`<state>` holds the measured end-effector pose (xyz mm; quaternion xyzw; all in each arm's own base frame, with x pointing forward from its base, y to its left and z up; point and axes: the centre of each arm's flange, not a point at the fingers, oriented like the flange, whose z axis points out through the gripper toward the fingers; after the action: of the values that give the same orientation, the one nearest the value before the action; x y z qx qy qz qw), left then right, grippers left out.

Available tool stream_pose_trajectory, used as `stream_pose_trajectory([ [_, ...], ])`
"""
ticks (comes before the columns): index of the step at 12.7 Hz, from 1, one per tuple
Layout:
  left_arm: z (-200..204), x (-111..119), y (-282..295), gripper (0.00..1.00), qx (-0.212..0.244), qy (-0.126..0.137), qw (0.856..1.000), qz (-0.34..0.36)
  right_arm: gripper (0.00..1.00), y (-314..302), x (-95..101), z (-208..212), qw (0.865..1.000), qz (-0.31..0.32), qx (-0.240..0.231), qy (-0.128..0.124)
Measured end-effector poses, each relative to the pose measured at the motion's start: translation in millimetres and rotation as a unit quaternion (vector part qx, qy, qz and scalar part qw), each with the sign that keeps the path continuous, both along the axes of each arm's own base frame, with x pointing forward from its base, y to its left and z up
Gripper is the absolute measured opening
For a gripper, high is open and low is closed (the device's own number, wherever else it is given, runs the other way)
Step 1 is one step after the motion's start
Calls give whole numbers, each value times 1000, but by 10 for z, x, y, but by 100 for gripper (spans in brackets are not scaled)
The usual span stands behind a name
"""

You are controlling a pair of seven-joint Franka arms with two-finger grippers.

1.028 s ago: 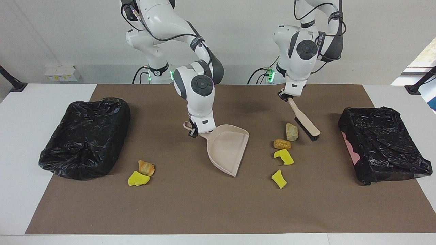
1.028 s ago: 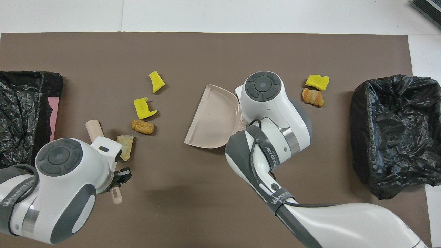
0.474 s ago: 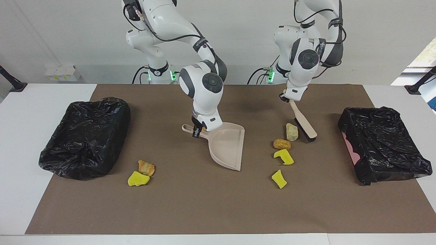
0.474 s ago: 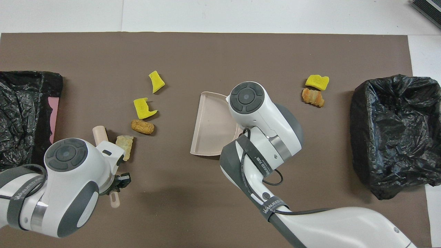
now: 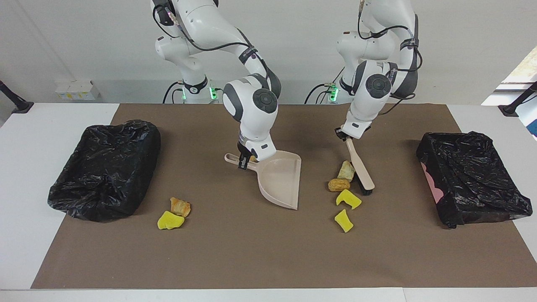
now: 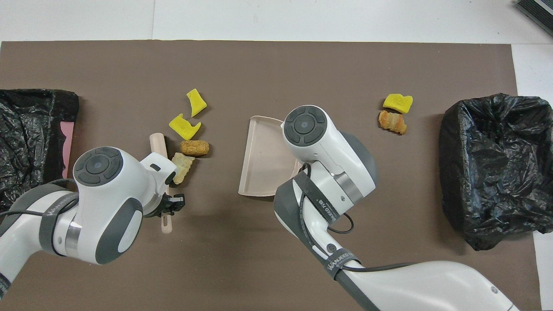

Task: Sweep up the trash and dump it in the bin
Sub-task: 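Sweep the bread chunks into the dustpan with the left gripper's brush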

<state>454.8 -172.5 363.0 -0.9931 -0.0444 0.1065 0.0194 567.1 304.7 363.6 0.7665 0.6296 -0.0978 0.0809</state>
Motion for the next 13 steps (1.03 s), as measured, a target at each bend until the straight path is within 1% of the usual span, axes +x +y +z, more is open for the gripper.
stream_pose_trajectory([
  [2, 10, -39, -167, 26, -31, -1, 998, -47, 32, 34, -5, -8, 1000, 4, 4, -5],
  [5, -2, -219, -667, 26, -64, -9, 993, -96, 32, 186, -71, -58, 1000, 16, 7, -8],
  [7, -54, -322, -941, 26, -84, -11, 991, -105, 32, 187, -77, -86, 1000, 15, 6, -7],
  [9, -60, -410, -1126, 26, -106, -7, 989, -103, 32, 197, -85, -124, 1000, 11, 5, -6],
  [11, -9, -452, -1252, 26, -117, -9, 987, -110, 32, 194, -83, -133, 1000, 10, 4, -5],
  [13, 99, -439, -1380, 26, -129, -18, 983, -127, 32, 195, -82, -130, 1000, 9, 4, -6],
])
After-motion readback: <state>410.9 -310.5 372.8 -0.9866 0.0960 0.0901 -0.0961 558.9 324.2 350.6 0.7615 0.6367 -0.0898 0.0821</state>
